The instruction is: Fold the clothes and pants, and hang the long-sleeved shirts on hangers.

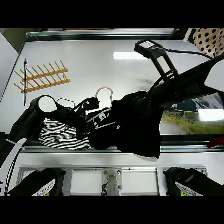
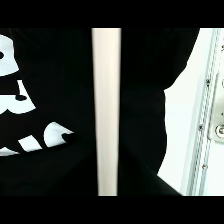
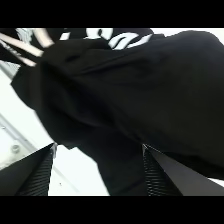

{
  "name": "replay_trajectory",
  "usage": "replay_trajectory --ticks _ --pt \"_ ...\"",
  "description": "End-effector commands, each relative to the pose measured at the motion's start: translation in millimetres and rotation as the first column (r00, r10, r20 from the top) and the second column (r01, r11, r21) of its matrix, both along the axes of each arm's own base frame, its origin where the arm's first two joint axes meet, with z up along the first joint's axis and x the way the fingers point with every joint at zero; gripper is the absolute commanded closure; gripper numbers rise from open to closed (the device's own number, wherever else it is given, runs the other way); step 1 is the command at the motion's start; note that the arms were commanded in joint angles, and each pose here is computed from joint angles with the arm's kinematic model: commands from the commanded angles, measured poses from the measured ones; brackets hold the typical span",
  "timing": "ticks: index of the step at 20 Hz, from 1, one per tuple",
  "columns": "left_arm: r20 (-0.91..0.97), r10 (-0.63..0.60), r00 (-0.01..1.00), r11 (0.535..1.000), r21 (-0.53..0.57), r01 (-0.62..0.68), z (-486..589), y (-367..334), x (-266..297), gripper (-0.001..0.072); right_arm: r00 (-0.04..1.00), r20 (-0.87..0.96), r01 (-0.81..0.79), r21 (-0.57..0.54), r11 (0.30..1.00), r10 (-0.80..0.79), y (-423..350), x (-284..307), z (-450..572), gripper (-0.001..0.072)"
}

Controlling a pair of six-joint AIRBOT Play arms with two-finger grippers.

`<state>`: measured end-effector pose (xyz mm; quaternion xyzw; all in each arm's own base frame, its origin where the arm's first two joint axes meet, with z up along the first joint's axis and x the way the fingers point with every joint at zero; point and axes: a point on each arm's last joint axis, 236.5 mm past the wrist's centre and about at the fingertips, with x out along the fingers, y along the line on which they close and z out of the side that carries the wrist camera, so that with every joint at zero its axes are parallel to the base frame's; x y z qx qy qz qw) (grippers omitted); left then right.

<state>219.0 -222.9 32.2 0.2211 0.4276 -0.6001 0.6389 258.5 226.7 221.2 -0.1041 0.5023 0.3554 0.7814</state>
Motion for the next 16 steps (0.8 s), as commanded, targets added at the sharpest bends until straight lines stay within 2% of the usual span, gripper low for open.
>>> replay_trajectory --ticks 1,3,5,8,10,13,16 --pt "-0.002 0.0 1.0 1.0 0.0 0.0 0.0 0.2 -0.5 0.0691 0.998 0.064 -0.006 0.006 1.0 0.006 -7.5 16.0 6.5 0.0116" --pt "-0.003 0.0 1.0 1.0 0.0 0.0 0.0 0.2 -0.6 0.0691 0.991 0.126 -0.049 0.009 0.999 0.047 -3.3 24.3 10.9 0.0116" --pt "-0.003 0.0 1.0 1.0 0.0 0.0 0.0 0.2 -0.6 0.0691 0.954 0.235 -0.175 -0.06 0.983 0.185 -7.3 34.8 13.6 0.0116" --pt "-0.003 0.0 1.0 1.0 0.0 0.0 0.0 0.2 -0.6 0.0691 0.946 0.247 -0.198 -0.067 0.978 0.208 -36.2 51.3 7.1 0.0117" --pt "-0.003 0.0 1.0 1.0 0.0 0.0 0.0 0.2 -0.6 0.0691 0.95 0.238 -0.211 0.017 0.977 0.201 -54.6 58.8 0.9 0.012" --pt "-0.003 -0.001 1.0 1.0 0.001 0.001 0.0 0.3 -0.6 0.0691 0.943 0.273 -0.249 0.199 0.948 0.19 -85.9 67.5 -9.1 0.0121" --pt "-0.002 0.0 1.0 1.0 0.001 0.0 0.0 0.3 -0.4 0.0691 0.912 0.367 -0.305 0.303 0.903 0.185 -117.2 72.9 -25.6 0.012"
